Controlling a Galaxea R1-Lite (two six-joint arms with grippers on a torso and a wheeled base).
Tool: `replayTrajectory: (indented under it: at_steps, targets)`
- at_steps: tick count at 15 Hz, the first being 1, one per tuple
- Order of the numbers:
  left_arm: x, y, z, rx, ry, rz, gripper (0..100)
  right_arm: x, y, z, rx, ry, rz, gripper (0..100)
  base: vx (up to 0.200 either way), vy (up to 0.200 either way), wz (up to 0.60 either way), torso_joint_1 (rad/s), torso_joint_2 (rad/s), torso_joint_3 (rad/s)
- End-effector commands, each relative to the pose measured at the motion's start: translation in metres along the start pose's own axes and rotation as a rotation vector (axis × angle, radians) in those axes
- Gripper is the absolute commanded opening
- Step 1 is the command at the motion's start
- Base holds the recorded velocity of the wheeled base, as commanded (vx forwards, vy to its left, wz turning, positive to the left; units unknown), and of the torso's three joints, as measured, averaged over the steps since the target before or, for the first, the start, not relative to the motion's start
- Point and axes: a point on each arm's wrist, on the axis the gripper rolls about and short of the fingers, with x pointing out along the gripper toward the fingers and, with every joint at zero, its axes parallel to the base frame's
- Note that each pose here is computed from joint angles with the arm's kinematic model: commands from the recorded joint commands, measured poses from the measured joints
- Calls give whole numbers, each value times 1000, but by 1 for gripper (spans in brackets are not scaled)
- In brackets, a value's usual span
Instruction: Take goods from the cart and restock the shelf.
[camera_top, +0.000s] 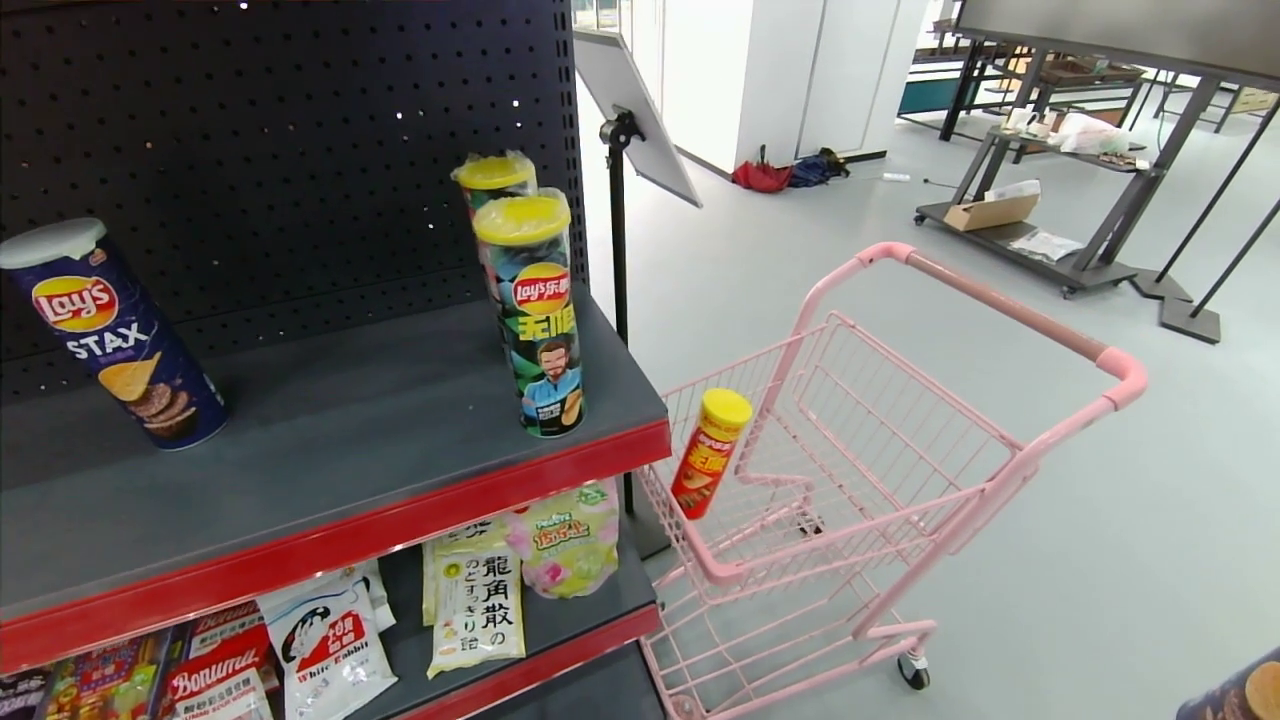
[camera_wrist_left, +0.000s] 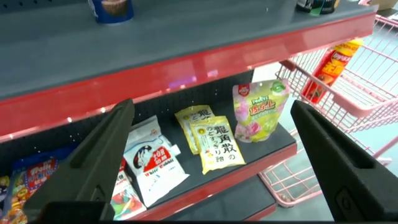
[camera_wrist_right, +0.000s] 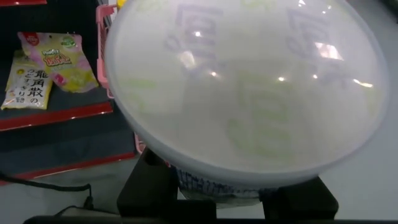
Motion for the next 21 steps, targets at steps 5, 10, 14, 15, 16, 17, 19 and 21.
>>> replayTrajectory:
  at_steps: [5, 10, 14, 15, 16, 17, 19, 21]
  targets:
    - [0, 0, 0, 0, 2, 0, 100, 4, 1, -4, 1, 26, 4, 0, 0, 0, 0, 158, -381, -228]
    - [0, 0, 0, 0, 2, 0, 100, 5, 1, -9, 2, 33, -5, 0, 0, 0, 360, 27, -67, -37]
    - [0, 0, 0, 0, 2, 0, 100, 5, 1, -10, 2, 33, -5, 0, 0, 0, 600, 6, -1, -2]
    - [0, 0, 0, 0, 2, 0, 100, 5, 1, -10, 2, 33, -5, 0, 0, 0, 600, -2, -7, 2]
    - [0, 0, 0, 0, 2, 0, 100, 5, 1, -10, 2, 32, -6, 0, 0, 0, 600, 2, -2, 7]
    - [0, 0, 0, -2, 2, 0, 100, 4, 1, -11, 4, 26, -8, 0, 0, 0, 600, 7, 2, 2]
    - [0, 0, 0, -5, 2, 0, 100, -2, 3, -24, 3, 4, -14, 0, 0, 0, 0, 0, 0, 0]
    - [0, 0, 0, -3, 2, 2, 100, -13, 6, -45, 2, -60, -24, 0, 0, 0, 0, 0, 0, 0]
